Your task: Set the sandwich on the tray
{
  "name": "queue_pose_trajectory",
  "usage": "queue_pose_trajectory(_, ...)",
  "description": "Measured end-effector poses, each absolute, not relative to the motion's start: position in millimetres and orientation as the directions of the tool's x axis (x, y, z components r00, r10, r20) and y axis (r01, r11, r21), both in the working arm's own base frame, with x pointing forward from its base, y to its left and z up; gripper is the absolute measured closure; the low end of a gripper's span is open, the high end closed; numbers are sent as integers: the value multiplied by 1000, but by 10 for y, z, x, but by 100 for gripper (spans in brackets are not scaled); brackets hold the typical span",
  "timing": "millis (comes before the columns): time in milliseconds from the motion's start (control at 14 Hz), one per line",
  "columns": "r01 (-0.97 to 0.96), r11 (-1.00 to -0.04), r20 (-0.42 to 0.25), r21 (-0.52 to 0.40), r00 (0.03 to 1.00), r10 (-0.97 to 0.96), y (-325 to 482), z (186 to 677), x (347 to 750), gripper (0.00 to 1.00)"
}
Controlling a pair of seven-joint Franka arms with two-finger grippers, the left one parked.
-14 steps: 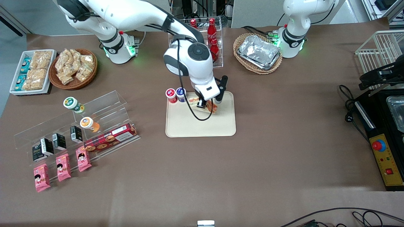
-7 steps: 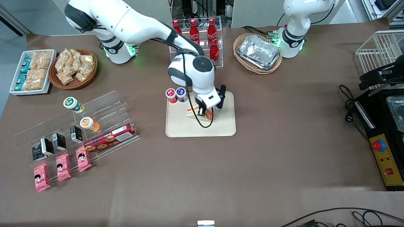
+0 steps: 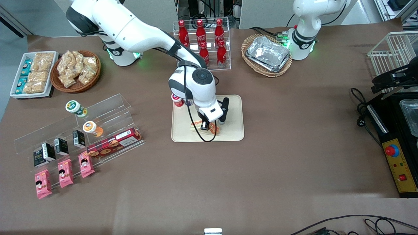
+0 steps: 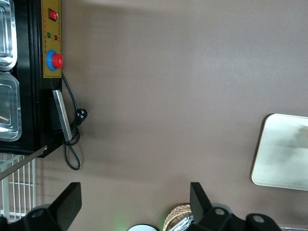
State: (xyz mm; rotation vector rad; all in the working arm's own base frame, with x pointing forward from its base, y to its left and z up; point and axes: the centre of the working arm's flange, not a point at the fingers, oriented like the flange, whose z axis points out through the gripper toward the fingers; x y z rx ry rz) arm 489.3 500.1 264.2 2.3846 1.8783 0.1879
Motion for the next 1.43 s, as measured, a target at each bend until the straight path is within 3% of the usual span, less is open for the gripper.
queue_pose_trajectory(357,963,-219,53,156,213,976,5037,2476,4886,59)
queue_pose_trajectory(429,964,-217,56,156,211,976,5042,2456,4886,50)
queue_pose_trajectory(571,963,-218,61,157,211,976,5047,2455,4891,47)
queue_pose_trajectory(929,940,-307,114,148,292,950,5027,2675,5041,2)
queue_pose_trajectory(1143,899,-430,177,86,411,894,4880,3119,5229,0)
queue_pose_trajectory(1429,800,-600,202,-7,588,783,4280,3734,5621,0)
